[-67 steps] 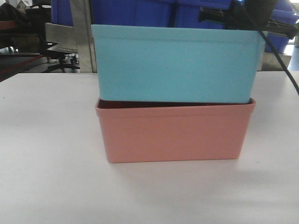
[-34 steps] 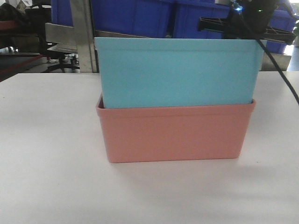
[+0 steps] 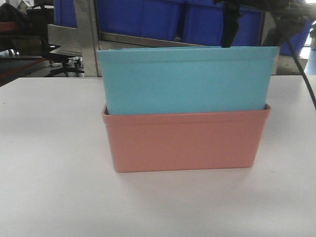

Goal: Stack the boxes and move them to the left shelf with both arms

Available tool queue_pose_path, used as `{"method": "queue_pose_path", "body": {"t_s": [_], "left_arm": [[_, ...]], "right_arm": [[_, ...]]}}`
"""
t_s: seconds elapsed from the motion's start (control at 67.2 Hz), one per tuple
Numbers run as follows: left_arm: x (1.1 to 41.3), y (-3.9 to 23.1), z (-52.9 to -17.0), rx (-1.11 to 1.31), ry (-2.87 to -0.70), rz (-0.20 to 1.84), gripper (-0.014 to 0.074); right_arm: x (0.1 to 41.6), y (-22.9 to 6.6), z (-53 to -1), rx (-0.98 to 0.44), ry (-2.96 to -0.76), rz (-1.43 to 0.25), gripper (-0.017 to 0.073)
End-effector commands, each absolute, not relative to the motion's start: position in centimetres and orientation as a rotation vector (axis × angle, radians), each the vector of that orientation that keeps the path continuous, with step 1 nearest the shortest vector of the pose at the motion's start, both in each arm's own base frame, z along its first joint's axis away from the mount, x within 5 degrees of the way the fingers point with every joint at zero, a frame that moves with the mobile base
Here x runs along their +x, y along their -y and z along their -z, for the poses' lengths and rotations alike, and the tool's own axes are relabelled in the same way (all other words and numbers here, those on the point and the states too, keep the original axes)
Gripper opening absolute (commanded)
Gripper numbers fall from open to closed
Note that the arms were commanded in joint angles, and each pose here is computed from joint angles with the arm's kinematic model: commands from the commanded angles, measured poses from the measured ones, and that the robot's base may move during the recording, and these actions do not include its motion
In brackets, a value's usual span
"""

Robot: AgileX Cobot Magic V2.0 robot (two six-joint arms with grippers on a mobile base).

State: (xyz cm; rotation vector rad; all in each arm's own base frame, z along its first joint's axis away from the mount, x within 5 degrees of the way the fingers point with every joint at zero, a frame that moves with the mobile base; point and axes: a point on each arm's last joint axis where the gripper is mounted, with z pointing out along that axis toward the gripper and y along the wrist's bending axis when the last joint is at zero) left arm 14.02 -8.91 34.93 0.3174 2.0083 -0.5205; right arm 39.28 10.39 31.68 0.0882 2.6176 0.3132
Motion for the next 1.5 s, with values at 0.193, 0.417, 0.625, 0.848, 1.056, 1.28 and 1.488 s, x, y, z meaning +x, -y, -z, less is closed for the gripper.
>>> {"method": "queue_pose_path", "body": {"t_s": [0.193,0.417,0.625,0.848,1.056,1.28,1.488], "left_arm": [[14.0,9.1,-36.9,0.300,-1.889,0.572,-0.0001],[14.8,9.6,-39.5,0.296,-1.864,0.579,0.0033],[17.2,11.2,-41.4,0.320,-1.933,0.549,0.0400],[21.3,14.2,-41.8,0.326,-2.104,0.553,0.0529],[26.3,17.3,-42.0,0.353,-2.263,0.478,0.0529],[31.6,19.1,-41.2,0.288,-2.447,0.238,0.0529],[35.5,20.4,-39.5,0.227,-2.514,0.174,0.0529]], "right_arm": [[35.2,-9.0,-40.3,0.045,-2.367,-0.309,0.0593],[33.7,-8.7,-41.5,0.042,-2.367,-0.310,0.0593],[33.8,-8.7,-41.5,-0.016,-2.360,-0.287,0.0593],[34.0,-8.7,-41.3,-0.040,-2.360,-0.278,0.0593],[35.1,-9.2,-39.7,-0.089,-2.411,-0.273,0.0593],[36.4,-10.0,-37.9,-0.088,-2.453,-0.334,0.0593],[37.7,-10.2,-36.3,-0.083,-2.472,-0.329,0.0593]]}}
